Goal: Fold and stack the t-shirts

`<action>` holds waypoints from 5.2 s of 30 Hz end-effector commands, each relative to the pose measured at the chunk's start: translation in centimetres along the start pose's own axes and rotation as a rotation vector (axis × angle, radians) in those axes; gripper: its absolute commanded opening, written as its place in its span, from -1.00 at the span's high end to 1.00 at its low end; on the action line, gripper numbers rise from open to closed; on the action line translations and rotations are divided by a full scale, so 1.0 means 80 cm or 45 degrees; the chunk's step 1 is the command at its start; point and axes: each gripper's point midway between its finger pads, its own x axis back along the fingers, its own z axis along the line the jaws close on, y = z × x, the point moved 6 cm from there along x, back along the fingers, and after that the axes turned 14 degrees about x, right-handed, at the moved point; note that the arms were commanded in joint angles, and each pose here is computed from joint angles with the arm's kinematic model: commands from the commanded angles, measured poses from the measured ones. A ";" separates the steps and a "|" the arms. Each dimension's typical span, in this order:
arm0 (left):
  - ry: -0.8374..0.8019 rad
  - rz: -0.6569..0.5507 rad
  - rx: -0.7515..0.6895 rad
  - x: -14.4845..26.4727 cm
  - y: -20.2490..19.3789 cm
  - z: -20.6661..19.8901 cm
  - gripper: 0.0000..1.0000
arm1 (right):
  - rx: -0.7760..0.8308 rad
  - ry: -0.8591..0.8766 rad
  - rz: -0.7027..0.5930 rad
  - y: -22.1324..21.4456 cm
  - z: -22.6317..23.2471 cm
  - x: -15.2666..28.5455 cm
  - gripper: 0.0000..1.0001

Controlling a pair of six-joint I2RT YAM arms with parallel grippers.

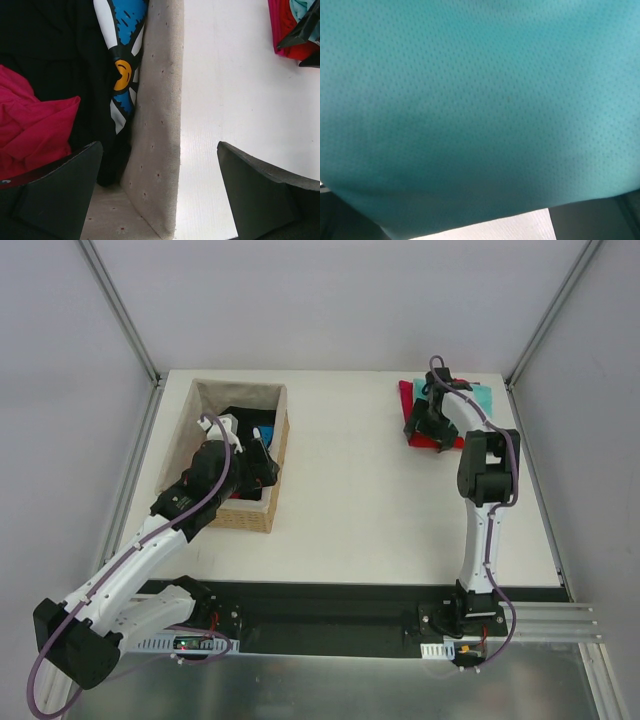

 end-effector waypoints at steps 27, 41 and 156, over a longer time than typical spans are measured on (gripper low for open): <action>0.005 -0.080 -0.071 -0.010 0.060 -0.017 -0.98 | -0.296 0.030 -0.286 0.087 -0.091 0.056 -0.93; 0.358 -0.129 -0.138 -0.036 0.152 0.009 -0.98 | 0.001 0.222 -0.508 -0.056 0.001 0.243 -0.93; 0.040 0.028 -0.214 -0.009 0.097 -0.068 -0.98 | 0.224 0.109 -0.566 -0.209 -0.003 0.264 -0.93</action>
